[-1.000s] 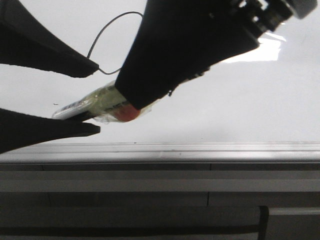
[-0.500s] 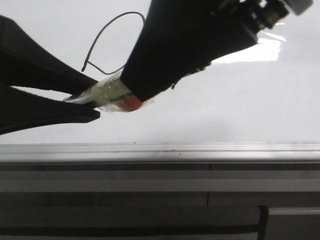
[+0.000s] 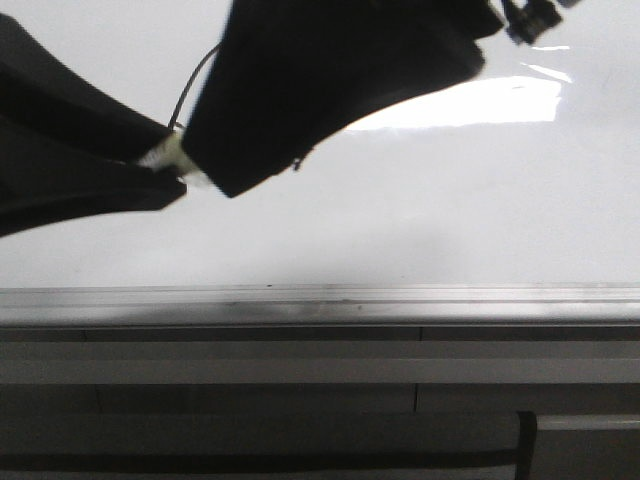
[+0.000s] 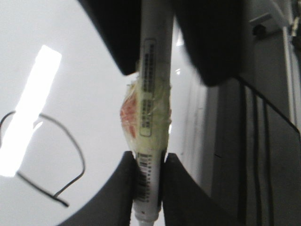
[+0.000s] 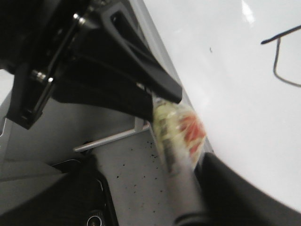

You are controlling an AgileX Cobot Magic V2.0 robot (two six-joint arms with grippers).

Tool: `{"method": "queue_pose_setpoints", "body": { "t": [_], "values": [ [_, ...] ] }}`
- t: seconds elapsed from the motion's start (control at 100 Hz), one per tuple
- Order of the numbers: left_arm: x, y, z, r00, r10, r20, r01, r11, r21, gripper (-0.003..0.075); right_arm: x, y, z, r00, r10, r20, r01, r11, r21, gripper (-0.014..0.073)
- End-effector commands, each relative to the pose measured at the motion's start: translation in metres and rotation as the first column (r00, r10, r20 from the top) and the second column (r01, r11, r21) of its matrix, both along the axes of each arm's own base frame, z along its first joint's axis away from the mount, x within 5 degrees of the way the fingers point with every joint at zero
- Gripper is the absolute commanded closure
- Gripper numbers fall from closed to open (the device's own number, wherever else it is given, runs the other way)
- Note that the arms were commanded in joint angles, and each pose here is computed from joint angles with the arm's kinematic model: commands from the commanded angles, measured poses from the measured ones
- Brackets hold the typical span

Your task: Write number 0 on whiteboard

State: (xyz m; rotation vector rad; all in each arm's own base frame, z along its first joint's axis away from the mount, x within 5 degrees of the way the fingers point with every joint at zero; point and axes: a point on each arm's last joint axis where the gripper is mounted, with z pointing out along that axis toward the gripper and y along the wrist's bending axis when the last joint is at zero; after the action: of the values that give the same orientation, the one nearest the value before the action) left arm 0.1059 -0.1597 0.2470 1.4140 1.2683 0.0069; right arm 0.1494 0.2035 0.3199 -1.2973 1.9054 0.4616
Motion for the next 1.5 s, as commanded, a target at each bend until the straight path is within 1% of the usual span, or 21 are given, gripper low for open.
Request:
{"method": "queue_pose_setpoints", "body": {
  "t": [0.0,0.12,0.19,0.24,0.26,0.29,0.34,0.39,0.5,0.55,0.6,0.68,0.71,0.74,0.79,0.86,0.97,1.1,1.33,1.429,1.489],
  "values": [
    [0.012,0.005,0.017,0.984,0.177,-0.004,-0.176,0.975,-0.134,0.074,0.004,0.0,0.027,0.991,-0.02,0.136,0.005,0.994,0.111,0.0],
    [0.017,0.013,0.015,0.941,0.309,-0.137,-0.332,0.921,-0.204,0.074,0.002,-0.005,0.039,0.978,-0.037,0.204,0.003,0.986,0.166,0.0035],
    [0.019,0.016,0.015,0.904,0.358,-0.234,-0.416,0.864,-0.284,0.074,-0.002,-0.012,0.047,0.966,-0.04,0.254,-0.006,0.984,0.179,0.0058],
    [0.022,0.019,0.016,0.872,0.391,-0.293,-0.479,0.805,-0.351,0.074,-0.004,-0.017,0.053,0.957,-0.041,0.288,-0.012,0.984,0.178,0.0071],
    [0.024,0.021,0.018,0.849,0.414,-0.328,-0.521,0.758,-0.393,0.074,-0.007,-0.021,0.056,0.951,-0.041,0.307,-0.016,0.984,0.179,0.008],
    [0.026,0.023,0.018,0.829,0.433,-0.352,-0.554,0.718,-0.421,0.074,-0.009,-0.024,0.059,0.947,-0.04,0.318,-0.018,0.984,0.179,0.0088],
    [0.031,0.028,0.019,0.777,0.472,-0.417,-0.63,0.602,-0.491,0.074,-0.013,-0.03,0.063,0.94,-0.039,0.338,-0.023,0.984,0.176,0.01],
    [0.034,0.03,0.02,0.751,0.475,-0.46,-0.661,0.531,-0.531,0.074,-0.017,-0.035,0.067,0.938,-0.04,0.344,-0.025,0.983,0.182,0.0112],
    [0.04,0.027,0.015,0.734,0.431,-0.524,-0.679,0.489,-0.548,0.074,-0.025,-0.044,0.069,0.943,-0.032,0.33,-0.025,0.986,0.166,0.0128],
    [0.044,0.026,0.01,0.701,0.406,-0.586,-0.712,0.449,-0.54,0.074,-0.027,-0.046,0.067,0.947,-0.026,0.321,-0.024,0.988,0.152,0.0132],
    [0.048,0.025,0.004,0.667,0.391,-0.634,-0.742,0.423,-0.521,0.074,-0.028,-0.047,0.064,0.952,-0.019,0.306,-0.023,0.991,0.133,0.0132],
    [0.053,0.022,-0.004,0.639,0.372,-0.673,-0.763,0.421,-0.491,0.074,-0.028,-0.048,0.061,0.96,-0.012,0.281,-0.02,0.994,0.109,0.0132],
    [0.053,0.02,-0.004,0.644,0.358,-0.676,-0.756,0.431,-0.493,0.074,-0.029,-0.048,0.06,0.962,-0.011,0.274,-0.018,0.994,0.104,0.0132],
    [0.054,0.019,-0.005,0.644,0.34,-0.685,-0.755,0.424,-0.5,0.074,-0.029,-0.049,0.059,0.963,-0.009,0.269,-0.018,0.995,0.097,0.0132],
    [0.055,0.017,-0.004,0.638,0.307,-0.706,-0.761,0.392,-0.517,0.074,-0.029,-0.049,0.059,0.964,-0.007,0.265,-0.018,0.996,0.092,0.0132],
    [0.056,0.016,-0.003,0.641,0.277,-0.716,-0.758,0.374,-0.534,0.074,-0.029,-0.049,0.059,0.965,-0.006,0.264,-0.018,0.996,0.09,0.0132],
    [0.055,0.014,-0.002,0.65,0.246,-0.719,-0.748,0.374,-0.548,0.074,-0.029,-0.049,0.059,0.964,-0.007,0.265,-0.018,0.996,0.092,0.0132],
    [0.055,0.013,-0.003,0.63,0.221,-0.744,-0.762,0.361,-0.538,0.074,-0.029,-0.049,0.059,0.964,-0.007,0.265,-0.018,0.996,0.092,0.0132],
    [0.056,0.01,-0.009,0.616,0.232,-0.753,-0.772,0.369,-0.517,0.074,-0.029,-0.049,0.059,0.964,-0.007,0.265,-0.018,0.996,0.092,0.0132],
    [0.058,0.008,-0.016,0.58,0.226,-0.782,-0.798,0.347,-0.492,0.074,-0.029,-0.049,0.059,0.964,-0.007,0.266,-0.018,0.995,0.093,0.0132],
    [0.06,0.007,-0.019,0.582,0.239,-0.778,-0.799,0.347,-0.491,0.074,-0.029,-0.049,0.059,0.964,-0.007,0.266,-0.018,0.995,0.093,0.0132]
  ]
}}
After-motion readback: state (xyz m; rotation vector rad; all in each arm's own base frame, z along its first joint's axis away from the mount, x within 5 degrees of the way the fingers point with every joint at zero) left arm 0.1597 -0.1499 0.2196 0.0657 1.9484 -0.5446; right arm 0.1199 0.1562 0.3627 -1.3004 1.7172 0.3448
